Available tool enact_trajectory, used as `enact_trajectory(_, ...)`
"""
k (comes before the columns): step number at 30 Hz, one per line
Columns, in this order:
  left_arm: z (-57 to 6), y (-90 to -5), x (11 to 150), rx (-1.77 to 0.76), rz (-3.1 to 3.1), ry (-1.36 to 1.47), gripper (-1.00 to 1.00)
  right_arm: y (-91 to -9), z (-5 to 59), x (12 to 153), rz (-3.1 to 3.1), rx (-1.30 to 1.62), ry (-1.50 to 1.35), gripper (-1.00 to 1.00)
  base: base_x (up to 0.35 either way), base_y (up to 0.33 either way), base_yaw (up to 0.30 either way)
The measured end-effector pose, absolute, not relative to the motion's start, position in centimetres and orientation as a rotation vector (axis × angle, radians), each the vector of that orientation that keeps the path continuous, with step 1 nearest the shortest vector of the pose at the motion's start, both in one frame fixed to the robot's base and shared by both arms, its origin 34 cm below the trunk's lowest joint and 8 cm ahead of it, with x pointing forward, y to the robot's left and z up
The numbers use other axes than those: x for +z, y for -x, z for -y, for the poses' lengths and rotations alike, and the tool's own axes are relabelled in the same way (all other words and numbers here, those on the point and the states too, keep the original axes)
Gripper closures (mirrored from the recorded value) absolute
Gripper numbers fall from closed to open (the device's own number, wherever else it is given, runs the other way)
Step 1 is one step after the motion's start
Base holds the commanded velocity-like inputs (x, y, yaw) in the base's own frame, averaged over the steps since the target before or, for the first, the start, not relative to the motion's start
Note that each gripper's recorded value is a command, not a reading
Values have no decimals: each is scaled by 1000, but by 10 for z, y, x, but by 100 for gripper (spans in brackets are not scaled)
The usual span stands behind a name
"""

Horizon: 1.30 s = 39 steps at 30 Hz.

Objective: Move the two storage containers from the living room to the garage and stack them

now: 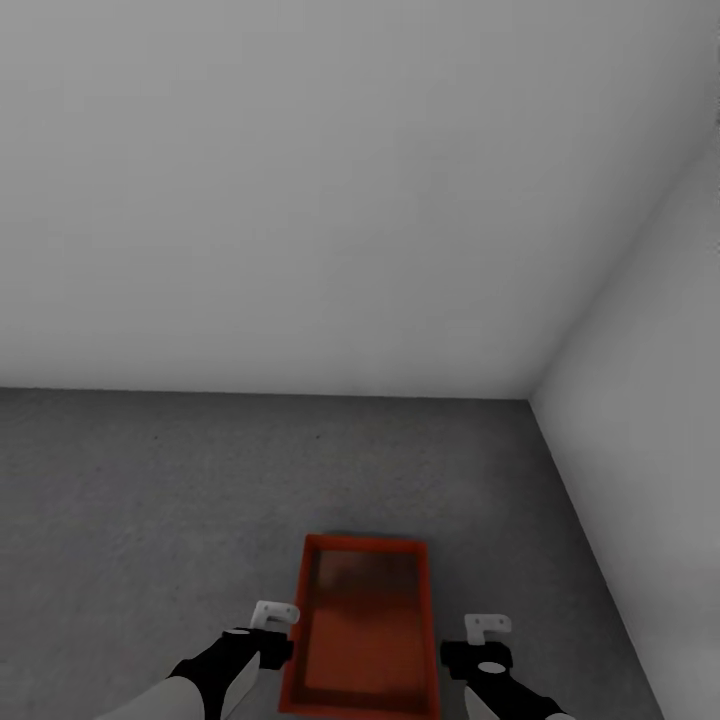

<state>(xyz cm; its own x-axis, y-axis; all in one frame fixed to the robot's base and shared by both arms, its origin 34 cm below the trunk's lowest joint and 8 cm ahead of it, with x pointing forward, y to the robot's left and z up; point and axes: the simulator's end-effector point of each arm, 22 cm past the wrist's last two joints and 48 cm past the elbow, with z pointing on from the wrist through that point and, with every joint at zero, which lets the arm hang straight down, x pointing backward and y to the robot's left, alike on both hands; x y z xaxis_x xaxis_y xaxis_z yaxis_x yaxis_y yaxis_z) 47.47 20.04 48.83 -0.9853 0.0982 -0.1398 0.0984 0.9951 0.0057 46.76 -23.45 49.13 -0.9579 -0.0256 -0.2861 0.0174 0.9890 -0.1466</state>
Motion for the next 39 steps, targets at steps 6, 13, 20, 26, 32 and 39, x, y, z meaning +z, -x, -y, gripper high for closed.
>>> enact_trajectory(6,-200,-478,500,-2,-2988,-148,-100,-471,234,503,-2833,-212,5,-100,0,0,0)
enact_trajectory(13,-200,-482,509,-1,-2977,-148,-100,-474,234,512,-2823,-211,4,-100,0,0,0)
enact_trajectory(20,-201,-487,513,6,-2964,-146,-100,-479,234,515,-2812,-210,3,-100,0,0,0)
enact_trajectory(26,-201,-491,516,8,-2955,-146,-100,-482,234,519,-2803,-210,2,-100,0,0,0)
enact_trajectory(32,-201,-494,519,9,-2945,-145,-100,-486,234,522,-2794,-209,1,-100,0,0,0)
enact_trajectory(39,-201,-498,523,12,-2934,-145,-100,-490,234,526,-2783,-209,-1,-100,0,0,0)
